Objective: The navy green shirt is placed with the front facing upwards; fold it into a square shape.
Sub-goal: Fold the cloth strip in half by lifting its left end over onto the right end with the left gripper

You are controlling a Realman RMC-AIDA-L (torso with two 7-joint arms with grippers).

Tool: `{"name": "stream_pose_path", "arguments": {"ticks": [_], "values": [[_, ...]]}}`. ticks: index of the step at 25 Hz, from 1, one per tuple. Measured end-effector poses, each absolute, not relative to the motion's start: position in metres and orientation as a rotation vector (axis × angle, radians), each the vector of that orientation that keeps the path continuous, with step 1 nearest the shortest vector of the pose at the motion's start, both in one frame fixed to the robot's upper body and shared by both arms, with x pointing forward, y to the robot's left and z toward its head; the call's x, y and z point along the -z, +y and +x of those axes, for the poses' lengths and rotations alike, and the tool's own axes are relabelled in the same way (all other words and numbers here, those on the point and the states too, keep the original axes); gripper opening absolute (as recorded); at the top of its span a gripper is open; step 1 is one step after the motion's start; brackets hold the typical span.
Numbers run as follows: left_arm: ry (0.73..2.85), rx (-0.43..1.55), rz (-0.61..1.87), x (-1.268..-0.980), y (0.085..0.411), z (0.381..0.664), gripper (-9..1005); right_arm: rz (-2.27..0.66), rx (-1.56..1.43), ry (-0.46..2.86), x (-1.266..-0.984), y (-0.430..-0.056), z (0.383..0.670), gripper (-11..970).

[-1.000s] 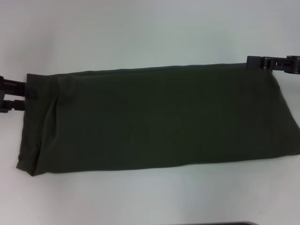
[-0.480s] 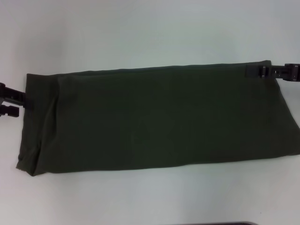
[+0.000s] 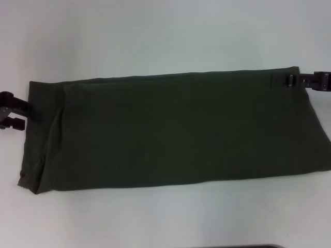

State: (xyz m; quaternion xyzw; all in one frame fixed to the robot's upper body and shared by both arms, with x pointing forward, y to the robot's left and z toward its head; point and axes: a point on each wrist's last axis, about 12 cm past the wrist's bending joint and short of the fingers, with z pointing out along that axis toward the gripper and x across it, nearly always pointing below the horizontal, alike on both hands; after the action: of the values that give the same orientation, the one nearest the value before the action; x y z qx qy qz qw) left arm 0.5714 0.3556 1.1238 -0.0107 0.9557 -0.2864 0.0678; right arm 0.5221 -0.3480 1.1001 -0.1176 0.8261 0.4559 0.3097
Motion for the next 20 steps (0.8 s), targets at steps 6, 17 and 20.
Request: {"name": "stream_pose_path", "arguments": {"ticks": [6,17,20], "values": [[2.882,0.858,-0.120,-1.124,0.356,0.574,567,-0.290,-1.215,2.200,-1.099,-0.350,0.521,927],[2.882,0.858,-0.150,-1.120,0.355,0.574,567,-0.162,-1.086,2.420,-1.112,-0.373,0.546,927],[2.878,0.853,-0.155,-1.119,0.355,0.575,567,-0.189,-1.081,2.448,-1.112,-0.366,0.551,927]]}}
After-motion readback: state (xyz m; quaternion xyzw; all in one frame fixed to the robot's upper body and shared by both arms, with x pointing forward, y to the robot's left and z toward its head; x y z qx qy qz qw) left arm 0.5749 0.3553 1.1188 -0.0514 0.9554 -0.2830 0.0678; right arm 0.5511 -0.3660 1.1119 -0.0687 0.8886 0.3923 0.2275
